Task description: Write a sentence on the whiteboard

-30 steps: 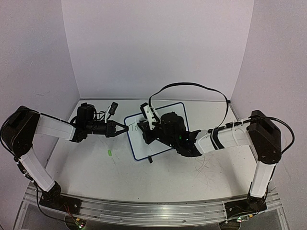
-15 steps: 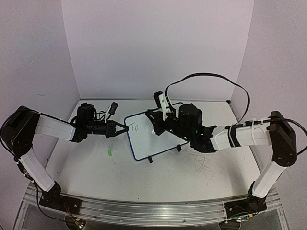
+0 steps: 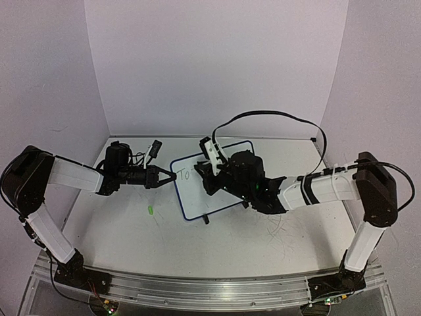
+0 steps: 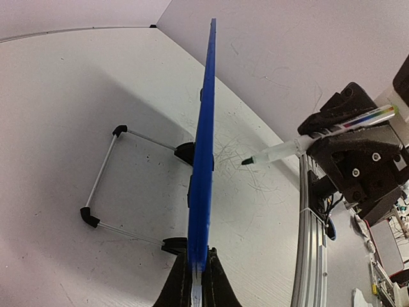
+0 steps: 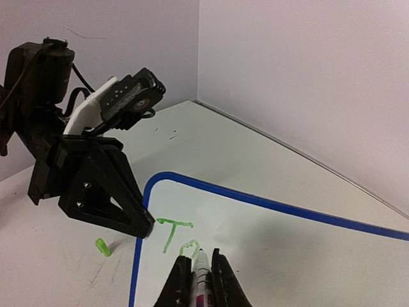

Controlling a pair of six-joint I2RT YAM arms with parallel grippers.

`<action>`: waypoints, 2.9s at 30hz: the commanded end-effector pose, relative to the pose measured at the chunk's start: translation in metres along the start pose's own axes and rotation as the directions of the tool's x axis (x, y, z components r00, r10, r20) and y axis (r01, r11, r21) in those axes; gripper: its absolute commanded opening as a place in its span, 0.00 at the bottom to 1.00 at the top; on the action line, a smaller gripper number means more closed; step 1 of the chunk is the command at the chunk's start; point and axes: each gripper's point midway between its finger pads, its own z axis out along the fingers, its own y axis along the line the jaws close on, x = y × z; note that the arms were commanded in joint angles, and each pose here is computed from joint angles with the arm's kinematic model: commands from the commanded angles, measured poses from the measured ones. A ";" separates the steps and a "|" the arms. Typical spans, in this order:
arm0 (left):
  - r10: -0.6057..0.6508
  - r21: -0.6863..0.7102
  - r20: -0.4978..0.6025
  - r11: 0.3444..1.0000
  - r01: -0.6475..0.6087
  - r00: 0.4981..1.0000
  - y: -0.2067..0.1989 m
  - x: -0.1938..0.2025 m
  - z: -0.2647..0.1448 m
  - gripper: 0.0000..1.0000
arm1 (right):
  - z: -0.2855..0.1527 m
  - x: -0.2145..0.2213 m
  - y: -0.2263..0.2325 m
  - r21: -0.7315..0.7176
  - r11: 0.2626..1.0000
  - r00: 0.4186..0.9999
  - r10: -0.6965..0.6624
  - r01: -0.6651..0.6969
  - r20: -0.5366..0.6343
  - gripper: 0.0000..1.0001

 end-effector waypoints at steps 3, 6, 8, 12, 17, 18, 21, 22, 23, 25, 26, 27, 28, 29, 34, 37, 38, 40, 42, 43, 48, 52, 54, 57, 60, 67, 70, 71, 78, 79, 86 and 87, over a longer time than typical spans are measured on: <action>0.070 0.005 0.043 0.997 -0.071 0.997 -0.009 -0.020 -0.006 0.00 | 0.008 -0.010 -0.011 0.064 0.998 0.999 0.020 -0.022 0.031 0.00; 0.070 0.005 0.043 0.998 -0.070 0.997 -0.009 -0.020 -0.005 0.00 | 0.009 -0.009 -0.011 0.064 0.998 0.999 0.020 -0.022 0.028 0.00; 0.068 0.007 0.039 0.998 -0.068 0.997 -0.009 -0.019 -0.005 0.00 | 0.010 -0.010 -0.009 0.054 0.998 0.999 0.021 -0.022 0.030 0.00; 0.072 0.007 0.043 0.997 -0.073 0.996 -0.010 -0.021 -0.005 0.00 | 0.012 -0.007 -0.010 0.066 0.998 0.999 0.021 -0.023 0.025 0.00; 0.068 0.006 0.040 0.998 -0.068 0.997 -0.009 -0.019 -0.005 0.00 | 0.013 -0.004 -0.014 0.084 0.996 1.000 0.024 -0.025 0.021 0.00; 0.069 0.006 0.041 0.998 -0.069 0.997 -0.009 -0.019 -0.005 0.00 | 0.013 -0.003 -0.014 0.087 0.996 0.999 0.024 -0.026 0.020 0.00; 0.071 0.006 0.043 0.997 -0.071 0.997 -0.009 -0.021 -0.005 0.00 | 0.014 -0.004 -0.014 0.088 0.996 0.999 0.025 -0.027 0.021 0.00; 0.072 0.007 0.044 0.997 -0.073 0.996 -0.010 -0.021 -0.006 0.00 | 0.014 -0.003 -0.014 0.088 0.996 0.999 0.025 -0.027 0.021 0.00; 0.073 0.007 0.044 0.997 -0.073 0.996 -0.010 -0.021 -0.006 0.00 | 0.015 -0.004 -0.014 0.088 0.996 0.999 0.025 -0.027 0.022 0.00; 0.071 0.007 0.042 0.997 -0.071 0.997 -0.010 -0.020 -0.006 0.00 | 0.015 -0.004 -0.014 0.088 0.996 0.999 0.025 -0.027 0.022 0.00; 0.071 0.007 0.042 0.997 -0.071 0.997 -0.010 -0.020 -0.006 0.00 | 0.016 -0.004 -0.014 0.090 0.996 0.999 0.025 -0.027 0.022 0.00; 0.071 0.007 0.042 0.997 -0.071 0.997 -0.010 -0.020 -0.006 0.00 | 0.016 -0.003 -0.014 0.092 0.995 0.999 0.025 -0.027 0.021 0.00; 0.072 0.007 0.042 0.997 -0.072 0.997 -0.010 -0.020 -0.006 0.00 | 0.017 -0.003 -0.014 0.093 0.995 0.999 0.025 -0.027 0.021 0.00; 0.072 0.008 0.042 0.997 -0.073 0.996 -0.011 -0.020 -0.006 0.00 | 0.017 -0.003 -0.014 0.093 0.995 0.999 0.025 -0.027 0.021 0.00; 0.074 0.006 0.043 0.997 -0.074 0.996 -0.010 -0.020 -0.006 0.00 | 0.019 -0.005 -0.012 0.084 0.996 0.999 0.023 -0.025 0.024 0.00; 0.074 0.007 0.044 0.997 -0.075 0.996 -0.011 -0.021 -0.006 0.00 | 0.020 -0.004 -0.010 0.072 0.997 1.000 0.023 -0.024 0.021 0.00; 0.074 0.006 0.044 0.997 -0.074 0.996 -0.011 -0.021 -0.007 0.00 | 0.020 -0.003 -0.009 0.068 0.997 1.000 0.022 -0.023 0.019 0.00; 0.074 0.007 0.044 0.997 -0.075 0.996 -0.011 -0.021 -0.007 0.00 | 0.020 -0.002 -0.008 0.062 0.998 1.000 0.023 -0.024 0.015 0.00; 0.075 0.006 0.045 0.997 -0.075 0.996 -0.011 -0.021 -0.007 0.00 | 0.020 0.000 -0.008 0.056 0.998 1.000 0.024 -0.024 0.013 0.00; 0.075 0.007 0.045 0.997 -0.075 0.996 -0.011 -0.021 -0.007 0.00 | 0.020 0.000 -0.007 0.053 0.998 1.000 0.024 -0.024 0.012 0.00; 0.073 0.005 0.044 0.997 -0.074 0.996 -0.011 -0.021 -0.007 0.00 | 0.020 0.004 -0.005 0.046 0.999 1.000 0.025 -0.025 0.000 0.00; 0.073 0.006 0.043 0.997 -0.073 0.996 -0.011 -0.021 -0.006 0.00 | 0.020 0.009 -0.003 0.037 0.999 1.000 0.029 -0.028 -0.013 0.00; 0.073 0.006 0.043 0.997 -0.073 0.996 -0.011 -0.021 -0.006 0.00 | 0.020 0.012 -0.002 0.033 0.999 0.999 0.028 -0.027 -0.021 0.00; 0.074 0.005 0.045 0.997 -0.074 0.996 -0.011 -0.021 -0.007 0.00 | 0.019 0.015 -0.001 0.030 0.999 0.999 0.027 -0.026 -0.028 0.00; 0.073 0.005 0.044 0.997 -0.073 0.996 -0.011 -0.021 -0.007 0.00 | 0.017 0.018 0.000 0.026 0.999 0.999 0.026 -0.025 -0.036 0.00; 0.072 0.004 0.043 0.997 -0.073 0.996 -0.010 -0.021 -0.007 0.00 | 0.014 0.023 0.000 0.022 0.999 0.998 0.026 -0.025 -0.050 0.00; 0.075 0.005 0.044 0.997 -0.075 0.996 -0.011 -0.022 -0.007 0.00 | 0.013 0.025 0.000 0.024 0.999 0.998 0.024 -0.023 -0.055 0.00; 0.075 0.004 0.044 0.997 -0.075 0.996 -0.011 -0.021 -0.007 0.00 | 0.013 0.026 -0.001 0.026 0.999 0.998 0.023 -0.022 -0.056 0.00; 0.074 0.004 0.044 0.997 -0.075 0.996 -0.011 -0.022 -0.007 0.00 | 0.012 0.025 -0.003 0.036 0.999 0.998 0.021 -0.019 -0.057 0.00; 0.075 0.004 0.045 0.997 -0.075 0.996 -0.011 -0.022 -0.007 0.00 | 0.011 0.026 -0.003 0.038 0.999 0.998 0.020 -0.018 -0.059 0.00; 0.073 0.005 0.041 0.997 -0.073 0.996 -0.011 -0.020 -0.007 0.00 | 0.009 0.025 -0.009 0.069 0.998 0.998 0.016 -0.012 -0.059 0.00; 0.073 0.005 0.041 0.997 -0.074 0.996 -0.011 -0.021 -0.007 0.00 | 0.009 0.025 -0.010 0.075 0.997 0.998 0.014 -0.009 -0.058 0.00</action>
